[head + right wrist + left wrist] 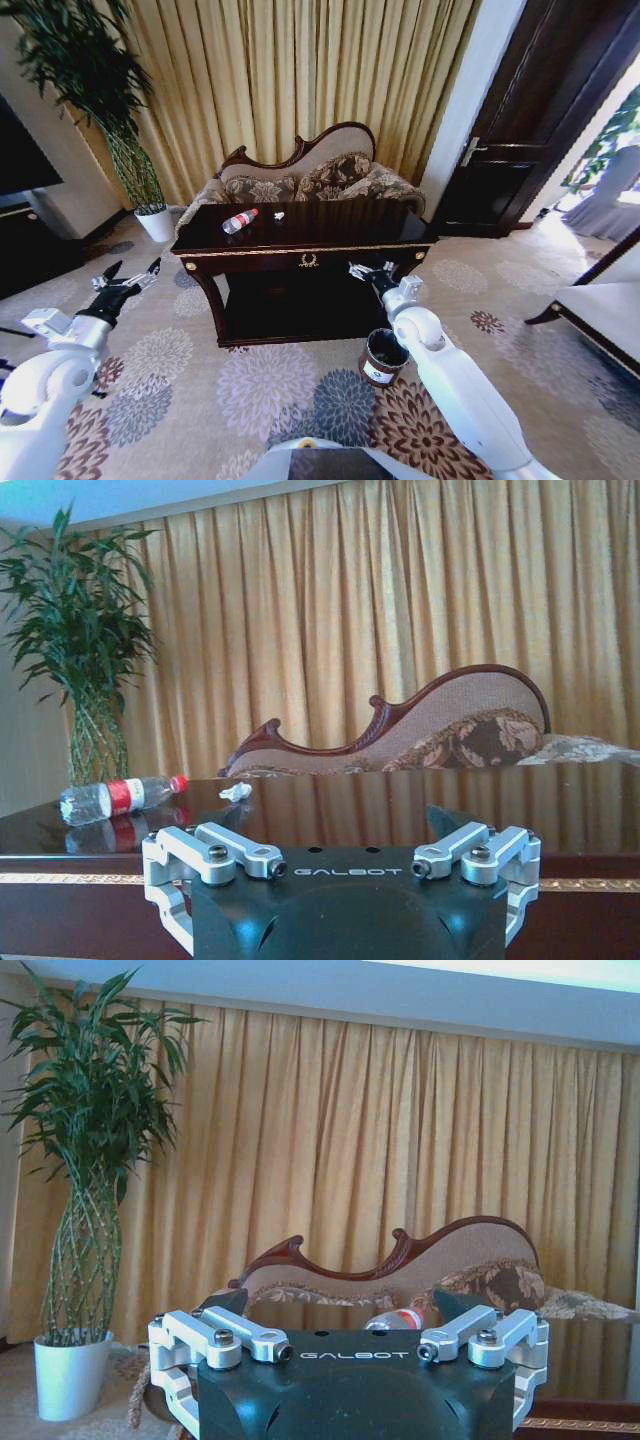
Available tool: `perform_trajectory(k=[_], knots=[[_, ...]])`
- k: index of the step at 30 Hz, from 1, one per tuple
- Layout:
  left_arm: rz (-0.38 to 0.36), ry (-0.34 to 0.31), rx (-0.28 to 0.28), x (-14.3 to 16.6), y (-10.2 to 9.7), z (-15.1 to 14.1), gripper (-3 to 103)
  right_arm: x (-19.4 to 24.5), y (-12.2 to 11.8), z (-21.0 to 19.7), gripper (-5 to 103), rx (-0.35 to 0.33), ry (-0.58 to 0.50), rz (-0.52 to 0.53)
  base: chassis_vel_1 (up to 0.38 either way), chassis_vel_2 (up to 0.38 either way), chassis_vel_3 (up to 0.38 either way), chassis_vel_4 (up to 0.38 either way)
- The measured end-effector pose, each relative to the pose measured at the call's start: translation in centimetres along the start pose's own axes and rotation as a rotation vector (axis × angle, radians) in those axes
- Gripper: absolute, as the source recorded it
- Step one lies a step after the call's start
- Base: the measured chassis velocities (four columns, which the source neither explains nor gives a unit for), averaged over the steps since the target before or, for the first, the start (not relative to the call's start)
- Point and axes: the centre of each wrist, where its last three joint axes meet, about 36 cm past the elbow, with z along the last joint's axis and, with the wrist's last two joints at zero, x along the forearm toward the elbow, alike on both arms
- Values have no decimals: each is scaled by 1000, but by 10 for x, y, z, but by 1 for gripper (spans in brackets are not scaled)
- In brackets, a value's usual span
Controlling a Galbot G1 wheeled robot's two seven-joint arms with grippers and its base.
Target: Move to the front of the table and place the trash on the table into the trash bin.
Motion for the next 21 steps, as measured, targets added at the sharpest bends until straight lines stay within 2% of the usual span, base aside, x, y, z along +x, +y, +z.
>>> perform_trajectory(k=[9,14,21], knots=[[2,2,-2,2,-2,0,100,0,2,1,100,10,2,0,0,0,0,0],[4,0,-4,1,-4,-2,100,-4,-3,6,100,38,7,34,-7,10,8,-8],[8,2,-6,0,-4,-4,100,-5,-11,7,100,64,8,61,-122,128,121,-130]])
